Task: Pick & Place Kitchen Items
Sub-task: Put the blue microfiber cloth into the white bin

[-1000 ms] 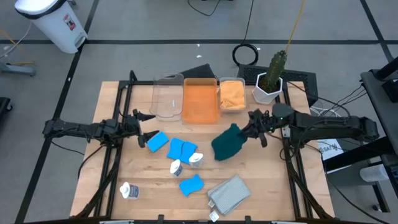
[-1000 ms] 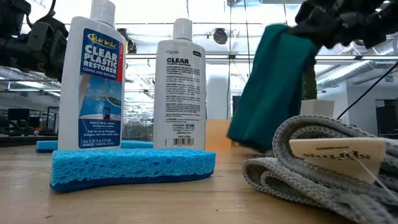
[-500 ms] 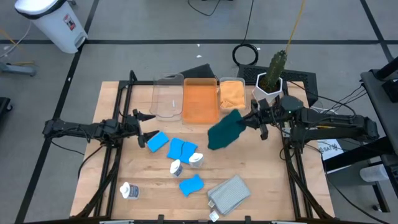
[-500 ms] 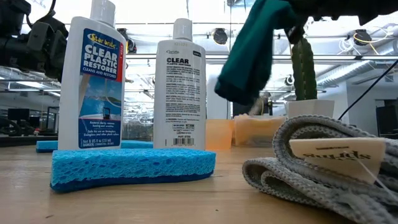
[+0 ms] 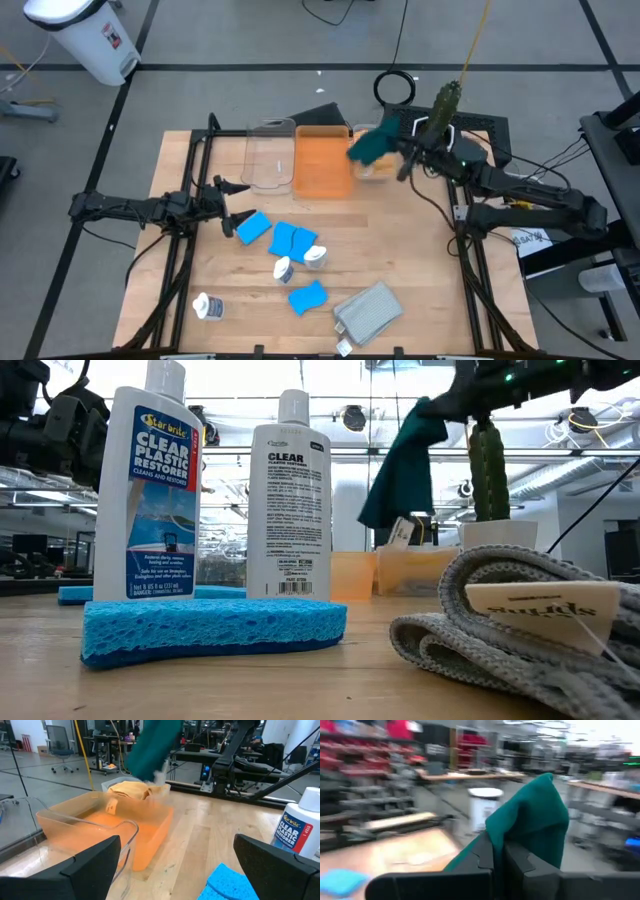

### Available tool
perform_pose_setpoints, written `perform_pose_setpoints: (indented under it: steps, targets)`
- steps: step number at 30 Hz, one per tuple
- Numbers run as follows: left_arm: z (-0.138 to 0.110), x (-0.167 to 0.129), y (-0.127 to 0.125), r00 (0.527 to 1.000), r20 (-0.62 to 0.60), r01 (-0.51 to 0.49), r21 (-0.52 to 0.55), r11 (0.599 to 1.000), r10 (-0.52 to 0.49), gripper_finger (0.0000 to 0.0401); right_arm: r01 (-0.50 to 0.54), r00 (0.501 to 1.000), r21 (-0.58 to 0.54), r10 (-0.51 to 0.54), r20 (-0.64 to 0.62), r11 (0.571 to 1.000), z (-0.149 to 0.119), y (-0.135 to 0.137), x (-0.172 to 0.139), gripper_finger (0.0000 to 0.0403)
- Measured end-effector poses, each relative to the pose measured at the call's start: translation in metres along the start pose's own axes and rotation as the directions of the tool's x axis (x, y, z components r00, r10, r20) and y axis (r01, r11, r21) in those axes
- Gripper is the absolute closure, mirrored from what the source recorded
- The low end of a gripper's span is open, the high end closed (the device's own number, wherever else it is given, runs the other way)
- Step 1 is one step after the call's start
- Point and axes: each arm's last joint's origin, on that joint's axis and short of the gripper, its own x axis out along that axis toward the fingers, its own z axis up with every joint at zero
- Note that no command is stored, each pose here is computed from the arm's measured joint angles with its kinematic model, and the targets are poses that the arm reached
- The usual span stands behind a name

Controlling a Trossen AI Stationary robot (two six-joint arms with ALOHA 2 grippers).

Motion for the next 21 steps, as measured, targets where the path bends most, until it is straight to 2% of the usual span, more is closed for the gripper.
perform_pose_setpoints:
  steps: [2,3,6,9,12,16,19,21]
  targets:
    - [0.000,0.000,0.000,1.000,0.000,0.000,0.000,1.000,0.000,0.0006,0.010,0.999,0.001,-0.010,-0.031,1.000,0.006,-0.007,0.008,0.0403]
    - [0.000,0.000,0.000,1.000,0.000,0.000,0.000,1.000,0.000,0.0006,-0.021,0.998,0.023,0.022,-0.050,1.000,0.011,-0.010,0.012,0.0403]
    - [0.000,0.000,0.000,1.000,0.000,0.000,0.000,1.000,0.000,0.0006,-0.190,0.973,0.116,0.203,-0.109,0.975,0.028,-0.017,0.028,0.0403]
    - [0.000,0.000,0.000,1.000,0.000,0.000,0.000,1.000,0.000,0.0006,-0.356,0.898,0.228,0.399,-0.185,0.906,0.049,-0.025,0.044,0.0403]
    - [0.000,0.000,0.000,1.000,0.000,0.000,0.000,1.000,0.000,0.0006,-0.450,0.798,0.340,0.543,-0.260,0.826,0.068,-0.033,0.058,0.0403]
    - [0.000,0.000,0.000,1.000,0.000,0.000,0.000,1.000,0.000,0.0006,-0.479,0.689,0.450,0.640,-0.339,0.754,0.082,-0.038,0.073,0.0403]
    - [0.000,0.000,0.000,1.000,0.000,0.000,0.000,1.000,0.000,0.0006,-0.511,0.606,0.494,0.702,-0.375,0.704,0.090,-0.039,0.079,0.0403]
    - [0.000,0.000,0.000,1.000,0.000,0.000,0.000,1.000,0.000,0.0006,-0.509,0.562,0.505,0.713,-0.419,0.697,0.092,-0.039,0.080,0.0403]
